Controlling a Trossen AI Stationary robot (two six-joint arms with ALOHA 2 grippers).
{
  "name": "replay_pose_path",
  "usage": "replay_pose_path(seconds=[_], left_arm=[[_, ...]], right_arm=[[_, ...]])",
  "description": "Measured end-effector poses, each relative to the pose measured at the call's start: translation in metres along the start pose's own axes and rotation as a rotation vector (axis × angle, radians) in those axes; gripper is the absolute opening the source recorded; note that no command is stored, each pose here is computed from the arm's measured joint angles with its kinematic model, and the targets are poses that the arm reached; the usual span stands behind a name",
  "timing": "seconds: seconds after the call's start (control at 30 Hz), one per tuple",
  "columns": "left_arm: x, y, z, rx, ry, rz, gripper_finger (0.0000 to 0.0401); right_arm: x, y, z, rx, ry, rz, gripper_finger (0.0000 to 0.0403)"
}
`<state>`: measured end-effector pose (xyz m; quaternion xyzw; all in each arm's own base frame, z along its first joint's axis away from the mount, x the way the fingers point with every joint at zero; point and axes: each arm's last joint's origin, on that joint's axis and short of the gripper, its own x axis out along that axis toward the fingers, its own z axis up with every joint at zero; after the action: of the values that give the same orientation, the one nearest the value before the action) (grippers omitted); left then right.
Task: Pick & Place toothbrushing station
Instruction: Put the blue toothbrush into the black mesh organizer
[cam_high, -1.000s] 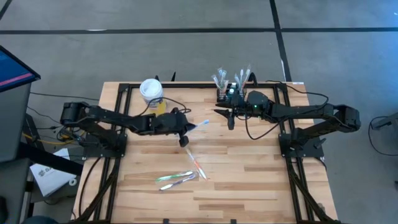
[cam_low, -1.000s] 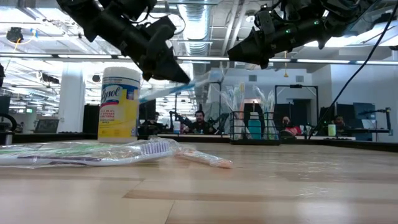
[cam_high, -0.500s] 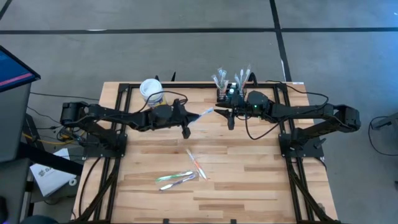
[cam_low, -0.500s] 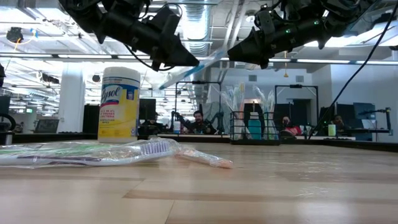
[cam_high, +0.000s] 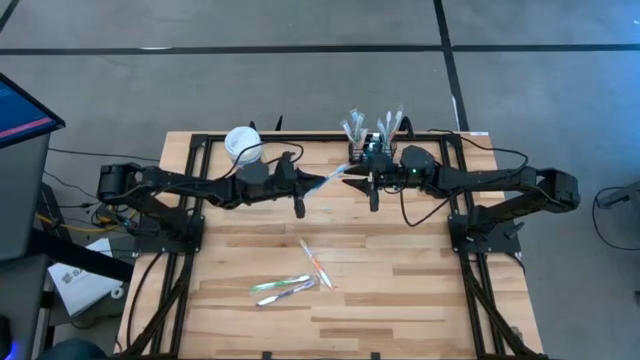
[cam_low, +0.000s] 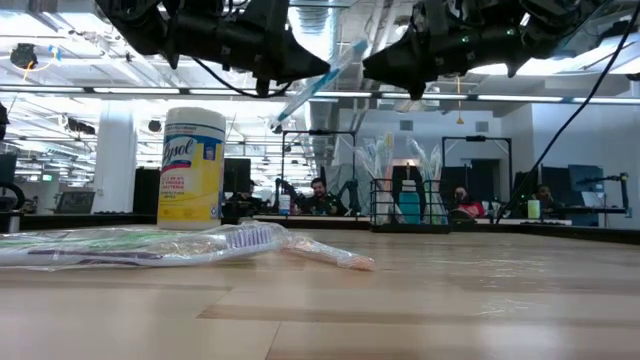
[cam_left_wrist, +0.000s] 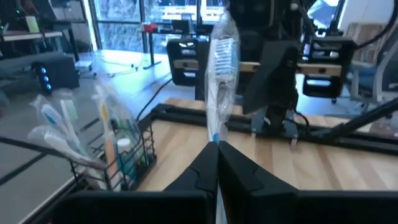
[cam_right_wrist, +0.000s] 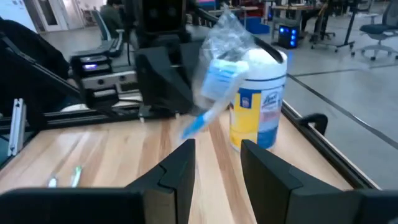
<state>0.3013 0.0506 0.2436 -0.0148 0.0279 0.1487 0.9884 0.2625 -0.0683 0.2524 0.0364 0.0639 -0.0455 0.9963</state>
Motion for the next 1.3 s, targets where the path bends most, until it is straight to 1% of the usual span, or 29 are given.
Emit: replay_pose_path(seconds=[0.13, 0.3, 0.4, 0.57, 0.83, 0.97, 1.03, 1.13, 1.17, 1.3], left_arm=[[0.001, 0.002, 0.004, -0.007, -0.049, -0.05, 0.0], [0.007, 0.001, 0.001, -0.008, -0.097, -0.065, 0.0], [0.012, -0.001, -0.004, -0.008, -0.117, -0.101, 0.0], [0.017, -0.002, -0.005, -0.01, -0.164, -0.119, 0.0], [0.032, -0.004, -0.01, -0.008, -0.157, -0.136, 0.0], [0.035, -0.003, -0.011, 0.005, -0.157, -0.132, 0.0], [0.035, -0.003, -0.011, 0.008, -0.16, -0.13, 0.0], [0.035, -0.003, -0.01, 0.007, -0.169, -0.13, 0.0], [0.035, -0.003, -0.01, 0.007, -0.173, -0.13, 0.0], [0.035, -0.003, -0.01, 0.007, -0.174, -0.13, 0.0]], right_arm=[[0.0, 0.003, 0.006, -0.019, -0.058, 0.013, 0.012], [0.0, 0.008, 0.01, -0.048, -0.109, 0.029, 0.012], [0.0, 0.008, 0.011, -0.05, -0.111, 0.029, 0.012], [0.0, 0.007, 0.011, -0.05, -0.111, 0.026, 0.012], [0.0, 0.008, 0.014, -0.054, -0.145, 0.028, 0.0112], [0.0, 0.008, 0.013, -0.051, -0.133, 0.027, 0.0088], [0.0, 0.008, 0.013, -0.051, -0.13, 0.028, 0.0063], [0.0, 0.008, 0.013, -0.053, -0.133, 0.027, 0.0017], [0.0, 0.008, 0.013, -0.054, -0.135, 0.026, 0.0011], [0.0, 0.008, 0.013, -0.054, -0.135, 0.028, 0.0014]])
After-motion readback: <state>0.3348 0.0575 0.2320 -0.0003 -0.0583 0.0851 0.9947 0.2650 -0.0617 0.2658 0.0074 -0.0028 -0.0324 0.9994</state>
